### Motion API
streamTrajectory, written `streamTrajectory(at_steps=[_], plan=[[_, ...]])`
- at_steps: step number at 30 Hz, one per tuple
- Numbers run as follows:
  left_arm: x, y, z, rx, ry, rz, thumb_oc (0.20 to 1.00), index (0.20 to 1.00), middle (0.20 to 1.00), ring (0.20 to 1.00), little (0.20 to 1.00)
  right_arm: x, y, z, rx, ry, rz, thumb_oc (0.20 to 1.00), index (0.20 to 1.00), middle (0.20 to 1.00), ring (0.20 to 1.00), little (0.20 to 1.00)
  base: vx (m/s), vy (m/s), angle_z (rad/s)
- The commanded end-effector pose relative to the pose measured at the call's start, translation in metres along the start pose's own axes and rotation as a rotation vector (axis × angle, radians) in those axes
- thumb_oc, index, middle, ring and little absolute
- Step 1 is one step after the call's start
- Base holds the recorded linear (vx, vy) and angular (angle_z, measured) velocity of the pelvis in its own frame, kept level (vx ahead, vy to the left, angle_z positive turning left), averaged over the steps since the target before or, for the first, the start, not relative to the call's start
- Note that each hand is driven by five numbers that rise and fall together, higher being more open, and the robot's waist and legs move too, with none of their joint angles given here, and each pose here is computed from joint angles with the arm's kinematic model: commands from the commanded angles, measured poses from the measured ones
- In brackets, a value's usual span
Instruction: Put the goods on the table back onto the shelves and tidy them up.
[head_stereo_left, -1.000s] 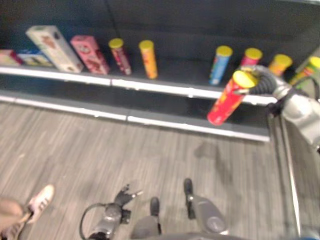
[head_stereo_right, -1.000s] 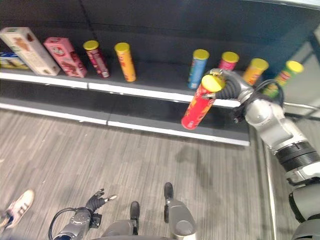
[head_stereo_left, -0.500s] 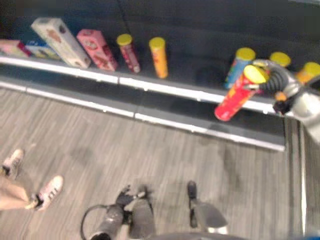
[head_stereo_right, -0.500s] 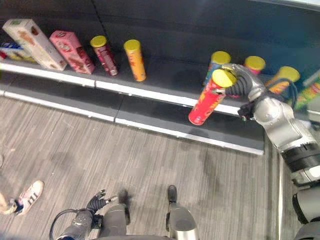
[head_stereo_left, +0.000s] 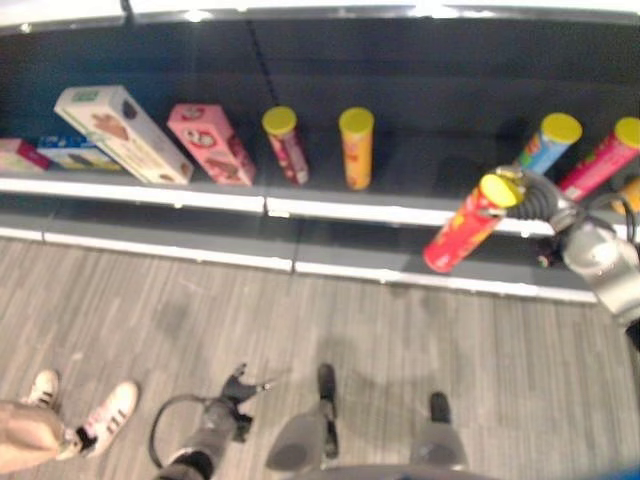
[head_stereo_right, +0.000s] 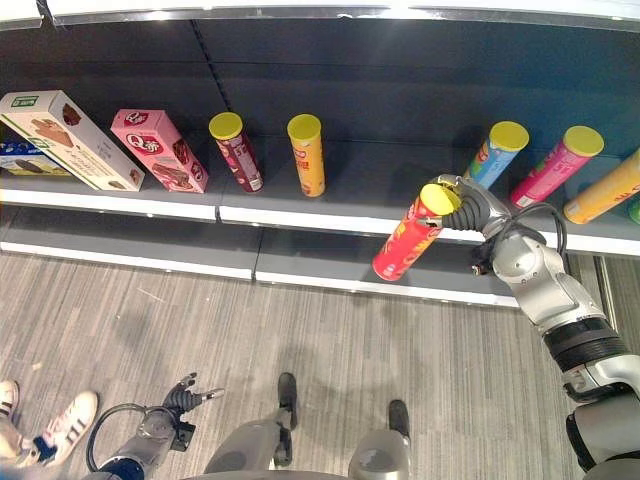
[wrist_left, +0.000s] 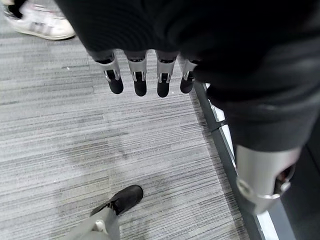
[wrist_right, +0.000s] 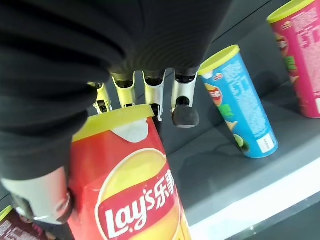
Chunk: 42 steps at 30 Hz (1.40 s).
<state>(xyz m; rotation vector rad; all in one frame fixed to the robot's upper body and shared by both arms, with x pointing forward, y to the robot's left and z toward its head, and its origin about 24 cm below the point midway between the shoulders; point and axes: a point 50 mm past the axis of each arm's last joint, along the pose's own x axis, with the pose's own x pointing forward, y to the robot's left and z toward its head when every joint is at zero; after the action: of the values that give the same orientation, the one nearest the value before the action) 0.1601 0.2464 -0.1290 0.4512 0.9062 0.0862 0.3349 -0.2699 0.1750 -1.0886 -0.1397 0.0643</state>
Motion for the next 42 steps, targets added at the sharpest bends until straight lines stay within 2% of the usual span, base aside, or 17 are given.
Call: streamTrajectory(at_steps=[1, 2, 4, 9, 10, 11, 15, 23, 42], plan=[[-0.004, 0.01, -0.019, 0.019, 0.064, 0.053, 1.0, 1.0, 1.0, 1.0, 1.0, 0.015, -0.039, 0.03, 0.02, -0.116, -0.185, 0.2, 0.2, 0.2, 0.2, 0.2, 0.02, 0.023, -0.33], [-0.003, 0.026, -0.023, 0.06, 0.091, 0.057, 1.0, 1.0, 1.0, 1.0, 1.0, 0.014, -0.034, 0.024, 0.052, -0.104, -0.189, 0.2, 0.2, 0.2, 0.2, 0.2, 0.06, 0.036, -0.57], [-0.005, 0.0, -0.019, 0.011, 0.06, 0.037, 1.0, 1.0, 1.0, 1.0, 1.0, 0.016, -0.062, 0.04, 0.006, -0.149, -0.284, 0.2, 0.2, 0.2, 0.2, 0.2, 0.08, -0.015, -0.08], [-0.007, -0.02, -0.02, -0.013, 0.079, 0.027, 1.0, 1.0, 1.0, 1.0, 1.0, 0.02, -0.075, 0.059, 0.04, -0.219, -0.403, 0.2, 0.2, 0.2, 0.2, 0.2, 0.02, -0.058, 0.18], [0.002, 0.061, -0.005, -0.094, 0.044, 0.149, 1.0, 1.0, 1.0, 1.0, 1.0, 0.023, -0.067, 0.074, 0.052, -0.281, -0.369, 0.2, 0.2, 0.2, 0.2, 0.2, 0.02, 0.079, 0.0], [-0.001, 0.062, -0.011, -0.055, 0.03, 0.147, 1.0, 1.0, 1.0, 1.0, 1.0, 0.024, -0.065, 0.092, 0.083, -0.344, -0.384, 0.2, 0.2, 0.2, 0.2, 0.2, 0.02, 0.08, -0.02], [-0.002, 0.054, -0.007, -0.14, -0.01, 0.138, 1.0, 1.0, 1.0, 1.0, 1.0, 0.023, -0.081, 0.09, -0.004, -0.325, -0.478, 0.2, 0.2, 0.2, 0.2, 0.2, -0.03, -0.015, 0.07], [-0.002, 0.036, -0.012, -0.162, 0.019, 0.119, 1.0, 1.0, 1.0, 1.0, 1.0, 0.038, -0.083, 0.103, -0.014, -0.32, -0.507, 0.2, 0.2, 0.2, 0.2, 0.2, -0.01, -0.03, 0.17], [-0.001, 0.035, -0.003, -0.221, -0.024, 0.128, 1.0, 1.0, 1.0, 1.0, 1.0, 0.056, -0.13, 0.109, -0.189, -0.198, -0.665, 0.2, 0.2, 0.2, 0.2, 0.2, -0.01, -0.011, 0.06]])
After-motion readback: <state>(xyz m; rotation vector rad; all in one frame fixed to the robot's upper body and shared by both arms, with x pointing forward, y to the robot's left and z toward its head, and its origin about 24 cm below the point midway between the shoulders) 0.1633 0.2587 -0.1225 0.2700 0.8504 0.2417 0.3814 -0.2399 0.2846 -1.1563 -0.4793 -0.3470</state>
